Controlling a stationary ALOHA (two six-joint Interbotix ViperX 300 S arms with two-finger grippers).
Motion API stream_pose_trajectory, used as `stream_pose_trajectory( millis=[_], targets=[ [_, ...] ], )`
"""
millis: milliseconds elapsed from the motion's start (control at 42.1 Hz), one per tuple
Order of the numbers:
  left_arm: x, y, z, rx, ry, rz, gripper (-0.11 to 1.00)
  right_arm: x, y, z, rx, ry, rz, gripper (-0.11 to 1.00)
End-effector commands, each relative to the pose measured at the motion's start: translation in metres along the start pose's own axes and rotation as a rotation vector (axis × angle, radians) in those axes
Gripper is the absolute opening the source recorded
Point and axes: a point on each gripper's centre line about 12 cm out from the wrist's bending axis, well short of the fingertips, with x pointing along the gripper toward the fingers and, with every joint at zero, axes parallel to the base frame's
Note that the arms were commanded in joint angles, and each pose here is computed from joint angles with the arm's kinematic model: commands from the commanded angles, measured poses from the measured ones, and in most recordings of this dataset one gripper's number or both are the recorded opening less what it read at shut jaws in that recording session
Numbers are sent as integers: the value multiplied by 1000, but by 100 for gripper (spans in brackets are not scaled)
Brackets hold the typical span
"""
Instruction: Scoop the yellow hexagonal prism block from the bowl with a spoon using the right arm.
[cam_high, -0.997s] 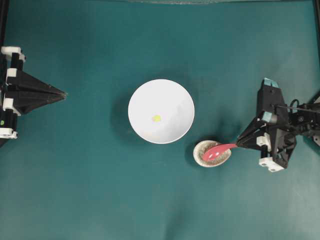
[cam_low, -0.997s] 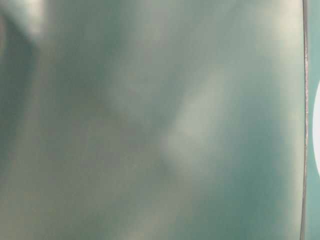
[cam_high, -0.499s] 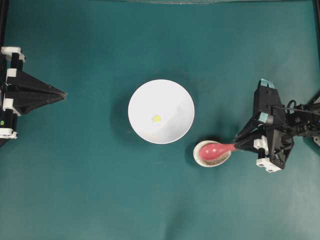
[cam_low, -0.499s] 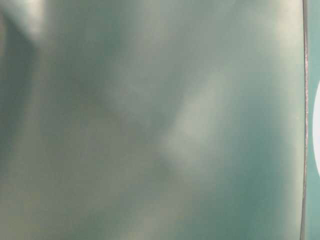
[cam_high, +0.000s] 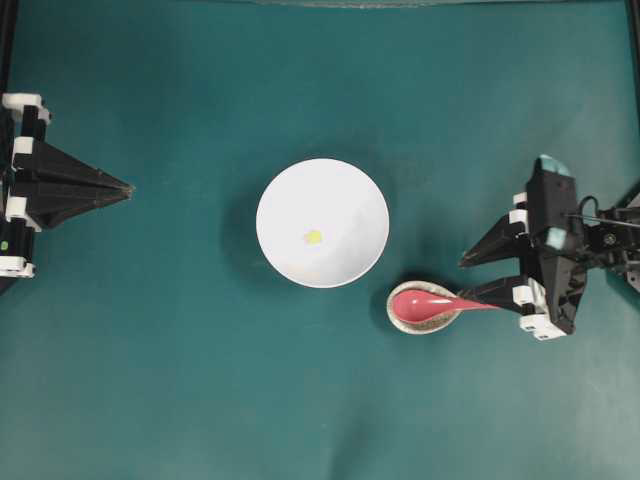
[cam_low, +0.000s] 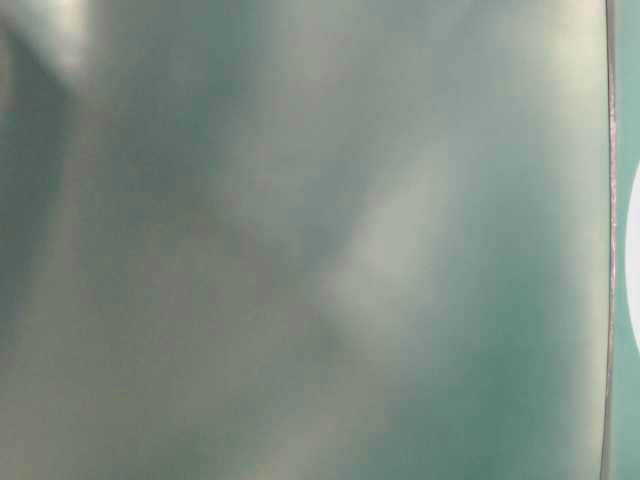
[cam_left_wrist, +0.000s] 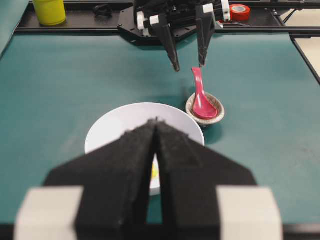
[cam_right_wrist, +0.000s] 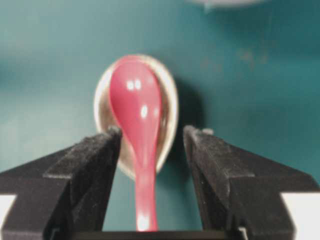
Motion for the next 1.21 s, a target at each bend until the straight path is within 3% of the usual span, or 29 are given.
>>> stream_pose_trajectory(
  millis=[0,356,641,1187],
  targets=[
    [1,0,7,5,-18,0,0,-3,-2,-3,-16,-92,18,57],
    [1,0,6,5,-8,0,0,1,-4,-36,-70,-234,61,56],
    [2,0,7,5,-11,0,0,6,-2,-56,-110,-298,32,56],
    [2,0,11,5,-20,0,0,10,7,-85,-166,-260,4,56]
  ],
)
